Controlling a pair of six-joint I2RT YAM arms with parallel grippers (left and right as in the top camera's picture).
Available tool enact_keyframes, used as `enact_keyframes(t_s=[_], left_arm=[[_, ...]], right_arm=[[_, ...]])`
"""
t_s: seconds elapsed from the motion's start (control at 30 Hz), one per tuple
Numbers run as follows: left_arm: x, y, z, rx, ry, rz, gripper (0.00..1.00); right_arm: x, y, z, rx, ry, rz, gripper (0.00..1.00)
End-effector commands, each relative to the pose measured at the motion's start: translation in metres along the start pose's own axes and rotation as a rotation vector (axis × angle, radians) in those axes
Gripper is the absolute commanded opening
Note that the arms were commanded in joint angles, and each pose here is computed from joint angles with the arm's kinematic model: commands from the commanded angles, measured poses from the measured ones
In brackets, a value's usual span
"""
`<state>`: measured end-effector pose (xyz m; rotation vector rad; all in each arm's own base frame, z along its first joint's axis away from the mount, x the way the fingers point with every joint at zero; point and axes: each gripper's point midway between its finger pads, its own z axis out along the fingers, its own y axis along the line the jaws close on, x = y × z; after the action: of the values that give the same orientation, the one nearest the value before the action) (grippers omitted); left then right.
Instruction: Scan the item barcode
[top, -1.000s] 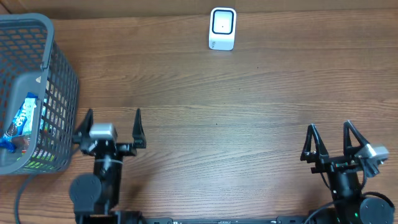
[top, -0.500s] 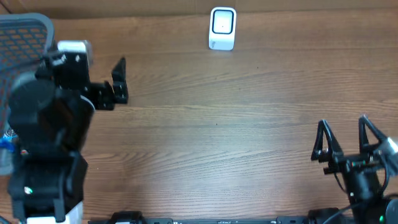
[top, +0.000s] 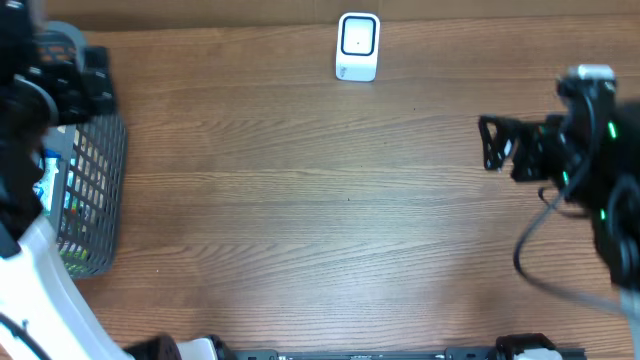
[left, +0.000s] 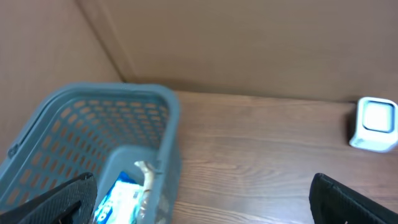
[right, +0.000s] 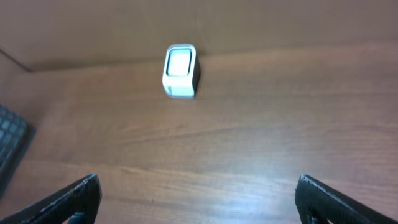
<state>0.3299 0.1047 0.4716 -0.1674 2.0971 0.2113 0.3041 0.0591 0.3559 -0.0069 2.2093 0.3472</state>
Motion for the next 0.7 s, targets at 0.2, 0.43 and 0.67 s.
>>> enact_keyframes(t_s=[0.2,0.43,0.67], left_arm=[[0.019,0.102,0.054,-0.141,0.082,-0.138,1.0],[0.083,0.162,0.103,-0.239,0.284,-0.385,1.0],[0.151,0.188,0.167,-0.183,0.474,-0.499,1.0]], right_arm=[[0.025,0.01,0.074,-0.113,0.274,0.059,1.0],[0.031,0.008,0.083,-0.11,0.308,0.068,1.0],[0.035,0.007,0.082,-0.105,0.323,0.068,1.0]])
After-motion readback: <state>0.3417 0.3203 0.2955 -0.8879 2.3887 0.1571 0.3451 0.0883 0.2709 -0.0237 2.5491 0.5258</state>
